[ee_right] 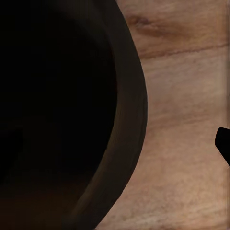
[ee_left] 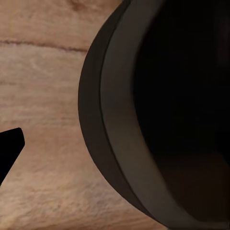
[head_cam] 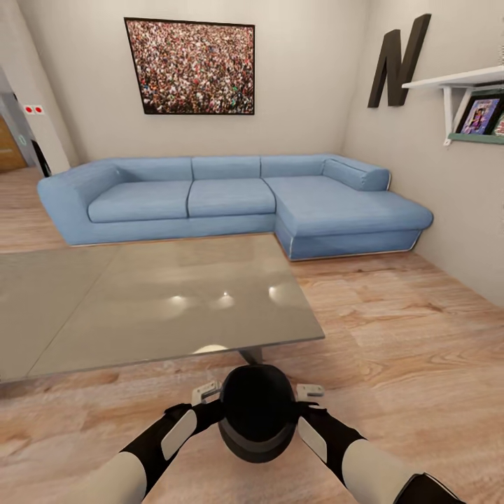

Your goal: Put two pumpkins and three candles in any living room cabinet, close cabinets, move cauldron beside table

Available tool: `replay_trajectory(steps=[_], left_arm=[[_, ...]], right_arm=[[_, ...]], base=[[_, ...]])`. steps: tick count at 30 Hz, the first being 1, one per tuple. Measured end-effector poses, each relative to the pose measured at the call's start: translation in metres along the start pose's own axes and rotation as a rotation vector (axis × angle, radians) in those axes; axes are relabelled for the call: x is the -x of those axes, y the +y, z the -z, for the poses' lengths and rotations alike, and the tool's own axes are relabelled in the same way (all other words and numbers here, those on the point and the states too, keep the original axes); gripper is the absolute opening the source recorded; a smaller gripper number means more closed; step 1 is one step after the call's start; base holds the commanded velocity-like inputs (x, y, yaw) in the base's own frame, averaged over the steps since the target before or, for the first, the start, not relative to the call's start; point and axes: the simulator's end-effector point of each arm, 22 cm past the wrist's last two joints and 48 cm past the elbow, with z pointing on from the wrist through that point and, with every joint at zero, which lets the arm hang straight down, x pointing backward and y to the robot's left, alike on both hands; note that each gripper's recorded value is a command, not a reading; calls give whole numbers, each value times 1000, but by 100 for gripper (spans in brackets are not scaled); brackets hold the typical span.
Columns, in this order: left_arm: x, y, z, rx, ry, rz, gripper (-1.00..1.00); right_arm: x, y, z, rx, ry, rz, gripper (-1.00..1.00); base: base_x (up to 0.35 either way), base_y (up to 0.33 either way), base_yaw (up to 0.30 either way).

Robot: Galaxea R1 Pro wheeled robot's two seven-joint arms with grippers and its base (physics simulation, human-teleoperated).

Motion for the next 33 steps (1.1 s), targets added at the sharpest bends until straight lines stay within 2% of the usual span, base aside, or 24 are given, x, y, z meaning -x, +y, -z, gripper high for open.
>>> replay_trajectory(steps=[20,33], left_arm=[[32,-18,30,-26,-74,-19,100],[50,-30,51,-26,-76,-20,100]], right_arm=[[39,4,29,4,-82,3,100],[62,7,49,5,-84,2,100]], base=[[-52,10,0],[0,0,0]])
